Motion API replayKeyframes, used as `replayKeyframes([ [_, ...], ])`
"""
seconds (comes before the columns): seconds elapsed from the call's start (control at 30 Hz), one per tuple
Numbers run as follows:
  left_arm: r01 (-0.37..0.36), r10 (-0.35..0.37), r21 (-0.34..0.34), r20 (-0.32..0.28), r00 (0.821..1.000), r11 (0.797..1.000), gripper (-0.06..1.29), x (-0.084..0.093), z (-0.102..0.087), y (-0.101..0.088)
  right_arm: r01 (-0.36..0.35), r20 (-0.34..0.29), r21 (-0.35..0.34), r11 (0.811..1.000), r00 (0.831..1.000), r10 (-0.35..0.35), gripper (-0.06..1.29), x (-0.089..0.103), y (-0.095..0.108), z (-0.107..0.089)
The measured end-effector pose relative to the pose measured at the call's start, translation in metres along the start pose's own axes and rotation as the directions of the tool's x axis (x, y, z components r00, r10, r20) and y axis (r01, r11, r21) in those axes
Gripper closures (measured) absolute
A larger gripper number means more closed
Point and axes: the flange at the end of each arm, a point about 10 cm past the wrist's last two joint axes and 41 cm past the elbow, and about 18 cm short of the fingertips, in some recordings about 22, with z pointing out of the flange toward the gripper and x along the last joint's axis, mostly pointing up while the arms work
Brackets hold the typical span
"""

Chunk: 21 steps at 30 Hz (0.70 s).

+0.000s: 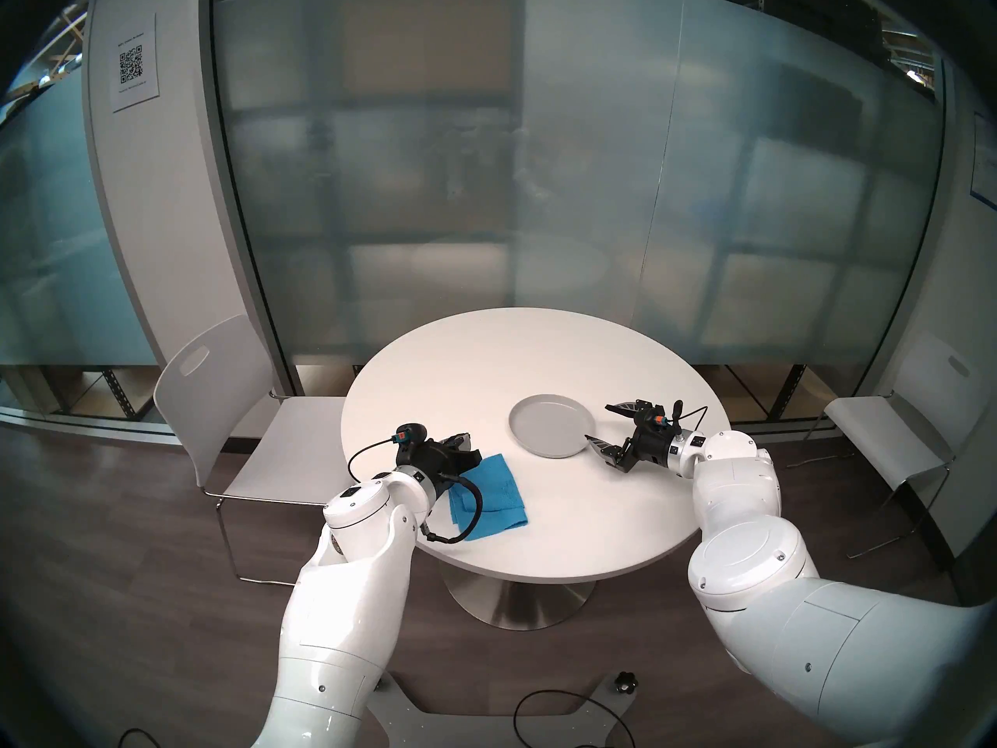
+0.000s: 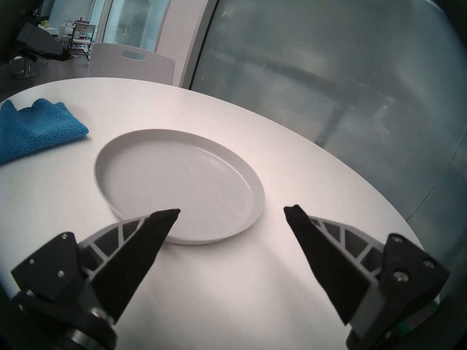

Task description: Fold the napkin in half twice and place it beside the plate

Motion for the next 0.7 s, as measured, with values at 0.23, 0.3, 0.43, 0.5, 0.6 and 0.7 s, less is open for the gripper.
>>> replayKeyframes([
  [0.23, 0.001, -0.001, 0.002, -0.001, 1.0, 1.0, 0.9, 0.0, 0.0, -0.001, 0.012, 0.027, 0.043, 0.999, 1.0, -0.013, 0.03, 0.005, -0.004, 0.004],
  [0.3, 0.001, -0.001, 0.004, -0.002, 1.0, 1.0, 0.9, 0.001, 0.0, -0.002, 0.019, 0.036, 0.053, 0.998, 0.999, -0.02, 0.03, 0.008, -0.003, 0.004],
  [0.43, 0.003, -0.003, 0.01, -0.006, 1.0, 1.0, 0.9, 0.002, -0.001, -0.005, 0.035, 0.048, 0.069, 0.997, 0.998, -0.038, 0.03, 0.015, -0.001, 0.006],
  [0.5, 0.004, -0.004, 0.013, -0.007, 1.0, 1.0, 0.9, 0.003, -0.002, -0.006, 0.042, 0.052, 0.075, 0.996, 0.998, -0.046, 0.03, 0.018, 0.0, 0.007],
  [0.6, 0.006, -0.006, 0.019, -0.011, 1.0, 1.0, 0.9, 0.004, -0.002, -0.009, 0.059, 0.055, 0.089, 0.994, 0.996, -0.064, 0.03, 0.028, 0.003, 0.01],
  [0.7, 0.008, -0.008, 0.025, -0.015, 1.0, 1.0, 0.9, 0.005, -0.003, -0.011, 0.074, 0.053, 0.101, 0.992, 0.995, -0.08, 0.03, 0.038, 0.004, 0.014],
])
